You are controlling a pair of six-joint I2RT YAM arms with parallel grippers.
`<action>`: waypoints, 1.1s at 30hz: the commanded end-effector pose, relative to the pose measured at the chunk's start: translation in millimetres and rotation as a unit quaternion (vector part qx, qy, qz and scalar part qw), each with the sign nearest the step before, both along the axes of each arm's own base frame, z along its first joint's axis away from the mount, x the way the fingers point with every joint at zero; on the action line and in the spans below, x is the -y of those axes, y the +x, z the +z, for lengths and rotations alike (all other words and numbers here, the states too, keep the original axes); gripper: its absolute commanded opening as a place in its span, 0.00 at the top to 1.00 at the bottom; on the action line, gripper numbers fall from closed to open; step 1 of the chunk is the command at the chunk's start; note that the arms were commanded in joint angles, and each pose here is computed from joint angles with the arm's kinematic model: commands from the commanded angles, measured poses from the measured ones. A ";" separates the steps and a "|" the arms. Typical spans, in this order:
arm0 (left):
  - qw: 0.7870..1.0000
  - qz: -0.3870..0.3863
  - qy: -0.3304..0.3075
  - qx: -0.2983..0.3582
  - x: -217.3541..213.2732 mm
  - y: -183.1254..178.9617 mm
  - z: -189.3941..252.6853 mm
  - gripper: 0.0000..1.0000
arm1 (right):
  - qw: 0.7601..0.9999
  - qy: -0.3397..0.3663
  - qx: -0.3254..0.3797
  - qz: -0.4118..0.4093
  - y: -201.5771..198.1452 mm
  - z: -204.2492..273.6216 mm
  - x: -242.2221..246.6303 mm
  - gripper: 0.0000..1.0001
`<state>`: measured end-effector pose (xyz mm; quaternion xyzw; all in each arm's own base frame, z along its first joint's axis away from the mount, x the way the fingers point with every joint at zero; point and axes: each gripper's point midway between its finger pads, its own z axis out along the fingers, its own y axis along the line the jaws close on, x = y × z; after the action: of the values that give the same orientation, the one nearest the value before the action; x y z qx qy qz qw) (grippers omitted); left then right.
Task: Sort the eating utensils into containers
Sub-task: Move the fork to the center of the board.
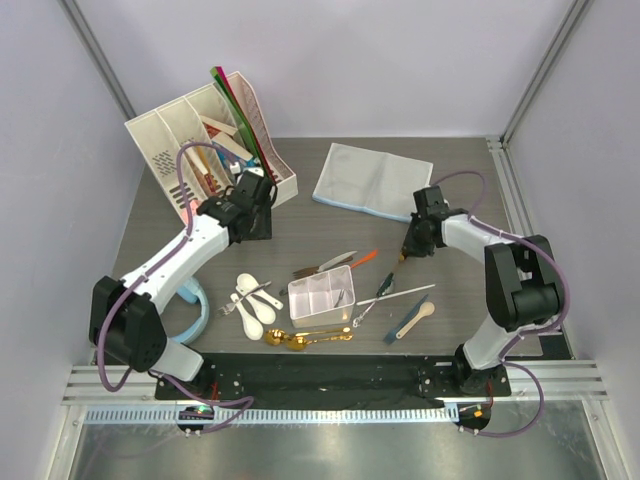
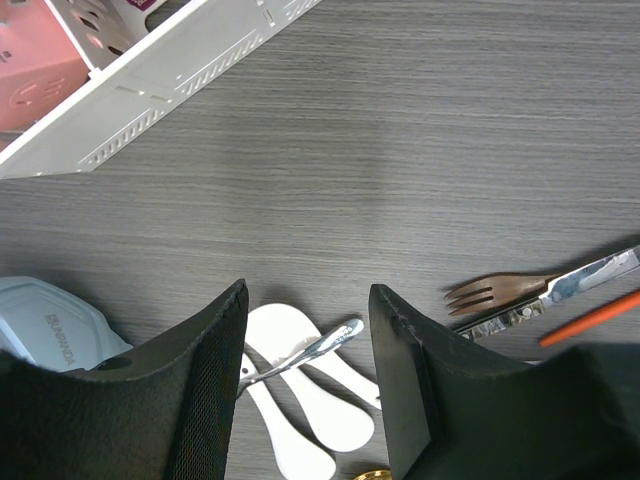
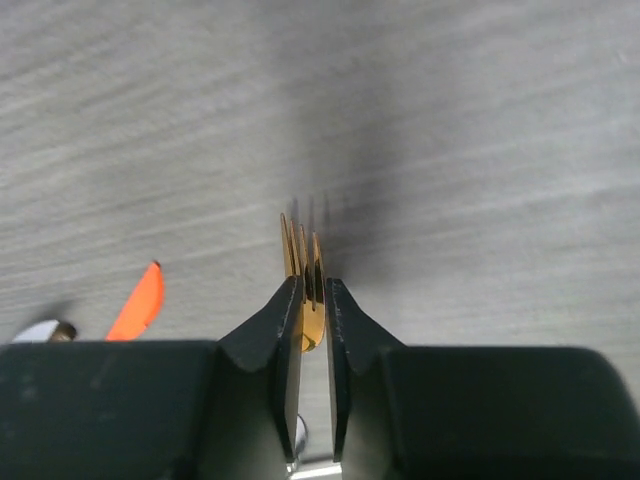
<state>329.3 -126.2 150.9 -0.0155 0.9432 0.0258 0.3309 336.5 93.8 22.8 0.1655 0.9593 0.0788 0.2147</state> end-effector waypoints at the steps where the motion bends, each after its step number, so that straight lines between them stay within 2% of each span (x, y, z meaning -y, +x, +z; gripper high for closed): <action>1: 1.000 0.002 0.012 0.004 -1.5 2.5 1.7 0.48 | 0.999 0.002 0.034 0.019 29.4 9.1 -10.3 0.78; 2: 1.000 0.001 0.012 0.003 -0.9 2.4 0.7 0.47 | 0.999 0.000 0.029 0.021 30.8 5.7 -10.5 0.75; 3: 1.000 0.001 0.013 0.002 -1.1 2.6 0.3 0.47 | 0.999 0.006 0.026 0.028 31.5 5.2 -13.7 0.65; 6: 1.000 0.001 0.017 0.000 -0.8 1.9 -1.3 0.48 | 0.999 0.020 0.023 0.032 34.3 8.6 -19.4 0.47; 9: 1.000 -0.001 0.020 0.000 -0.1 1.7 -1.7 0.47 | 0.999 0.025 0.035 0.032 31.7 20.1 -21.2 0.40; 12: 1.000 -0.003 0.023 -0.001 1.0 1.4 -1.8 0.48 | 0.998 0.023 0.048 0.036 24.4 34.5 -20.9 0.39; 20: 1.000 -0.007 0.025 -0.004 3.3 -0.5 -3.2 0.47 | 0.997 0.008 0.020 0.071 -25.0 32.5 -12.9 0.44; 25: 1.000 -0.012 0.026 -0.002 6.5 -1.4 -2.2 0.47 | 0.996 0.002 -0.019 0.085 -47.8 6.4 -9.9 0.45; 33: 0.999 -0.010 0.046 0.000 2.9 -3.5 -2.3 0.48 | 0.995 0.003 -0.050 0.090 -48.4 -21.9 -16.4 0.47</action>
<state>321.9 -133.1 141.6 0.0071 0.9463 0.0481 0.3195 293.5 104.4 19.8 0.0947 0.9741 0.0938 0.1825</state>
